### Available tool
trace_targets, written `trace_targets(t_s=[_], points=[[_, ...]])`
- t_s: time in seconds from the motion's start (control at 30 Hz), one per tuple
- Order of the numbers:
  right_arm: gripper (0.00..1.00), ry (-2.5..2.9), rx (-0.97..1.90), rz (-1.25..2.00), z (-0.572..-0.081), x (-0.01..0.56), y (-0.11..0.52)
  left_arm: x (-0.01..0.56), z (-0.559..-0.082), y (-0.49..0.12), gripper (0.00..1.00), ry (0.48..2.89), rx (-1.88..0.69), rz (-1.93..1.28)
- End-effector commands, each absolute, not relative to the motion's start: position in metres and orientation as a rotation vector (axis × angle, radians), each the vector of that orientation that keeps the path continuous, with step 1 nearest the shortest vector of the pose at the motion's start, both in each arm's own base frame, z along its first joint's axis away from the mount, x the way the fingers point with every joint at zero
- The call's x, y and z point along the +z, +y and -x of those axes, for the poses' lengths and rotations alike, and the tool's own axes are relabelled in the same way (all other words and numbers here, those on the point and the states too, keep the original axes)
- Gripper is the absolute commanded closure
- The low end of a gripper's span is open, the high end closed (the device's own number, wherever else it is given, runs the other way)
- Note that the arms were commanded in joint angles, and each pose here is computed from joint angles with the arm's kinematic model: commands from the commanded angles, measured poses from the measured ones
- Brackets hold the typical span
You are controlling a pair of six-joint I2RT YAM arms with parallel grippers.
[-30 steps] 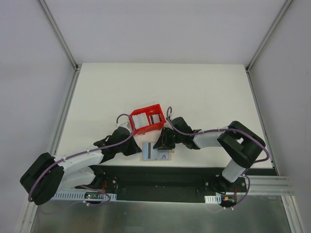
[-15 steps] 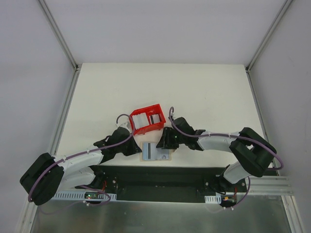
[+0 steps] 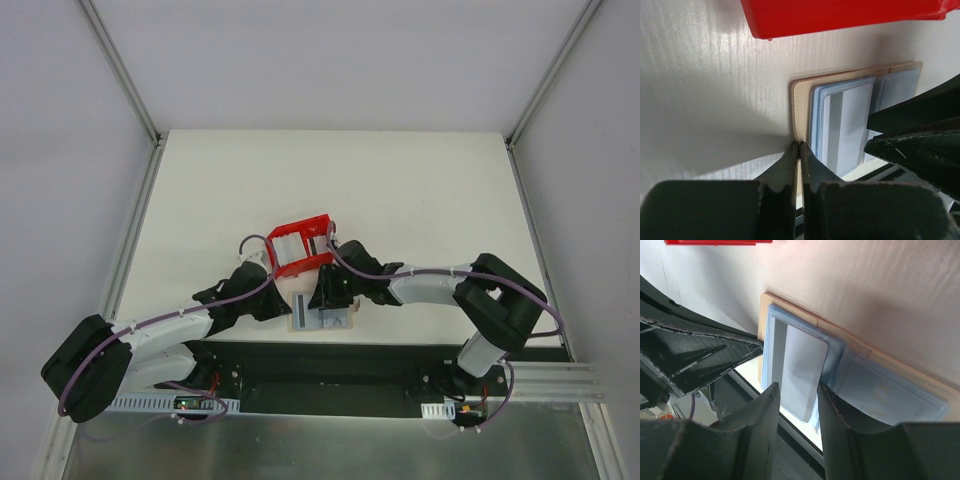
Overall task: Put the credit cards into the card holder
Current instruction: Insert the credit card into the card holder.
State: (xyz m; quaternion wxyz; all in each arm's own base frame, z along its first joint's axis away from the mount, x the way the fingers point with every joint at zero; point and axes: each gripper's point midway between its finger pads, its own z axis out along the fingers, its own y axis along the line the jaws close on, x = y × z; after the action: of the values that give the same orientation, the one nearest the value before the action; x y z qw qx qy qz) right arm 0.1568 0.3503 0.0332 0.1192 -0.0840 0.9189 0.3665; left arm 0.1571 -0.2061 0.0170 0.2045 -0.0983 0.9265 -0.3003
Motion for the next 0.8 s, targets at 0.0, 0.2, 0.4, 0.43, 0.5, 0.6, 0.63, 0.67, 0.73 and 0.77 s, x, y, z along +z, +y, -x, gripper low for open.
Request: trace_targets(t_s=[0.0,0.2,0.4,0.43,0.5,0.6,0.63,0.67,0.73,0.77], points=[[0.63,2.651,1.143,0.305,-0.159,0.049,0.369,0.016,-0.159,-0.206,1.00,2.578,-0.839,0.284],[0.65,2.638,1.165,0.323,-0.157,0.055,0.375,0.016,-0.160,-0.206,1.00,2.574,-0.836,0.288],[0.57,2.598,0.982,0.365,-0.172,0.065,0.353,0.015,-0.160,-0.205,1.00,2.570,-0.832,0.292],[0.55,2.580,0.948,0.378,-0.176,0.071,0.348,0.015,-0.160,-0.204,1.00,2.571,-0.831,0.295],[0.49,2.551,0.878,0.404,-0.185,0.083,0.337,0.016,-0.161,-0.204,1.00,2.561,-0.831,0.294],[0.45,2.485,0.812,0.417,-0.202,0.110,0.324,0.016,-0.161,-0.203,1.00,2.559,-0.831,0.295],[0.43,2.459,0.790,0.422,-0.208,0.120,0.321,0.017,-0.161,-0.204,1.00,2.554,-0.833,0.294],[0.42,2.444,0.754,0.419,-0.215,0.130,0.313,0.017,-0.161,-0.204,1.00,2.553,-0.834,0.294],[0.35,2.418,0.656,0.418,-0.230,0.147,0.299,0.017,-0.162,-0.203,1.00,2.552,-0.829,0.294],[0.31,2.405,0.592,0.404,-0.242,0.155,0.290,0.017,-0.162,-0.203,1.00,2.552,-0.829,0.294]])
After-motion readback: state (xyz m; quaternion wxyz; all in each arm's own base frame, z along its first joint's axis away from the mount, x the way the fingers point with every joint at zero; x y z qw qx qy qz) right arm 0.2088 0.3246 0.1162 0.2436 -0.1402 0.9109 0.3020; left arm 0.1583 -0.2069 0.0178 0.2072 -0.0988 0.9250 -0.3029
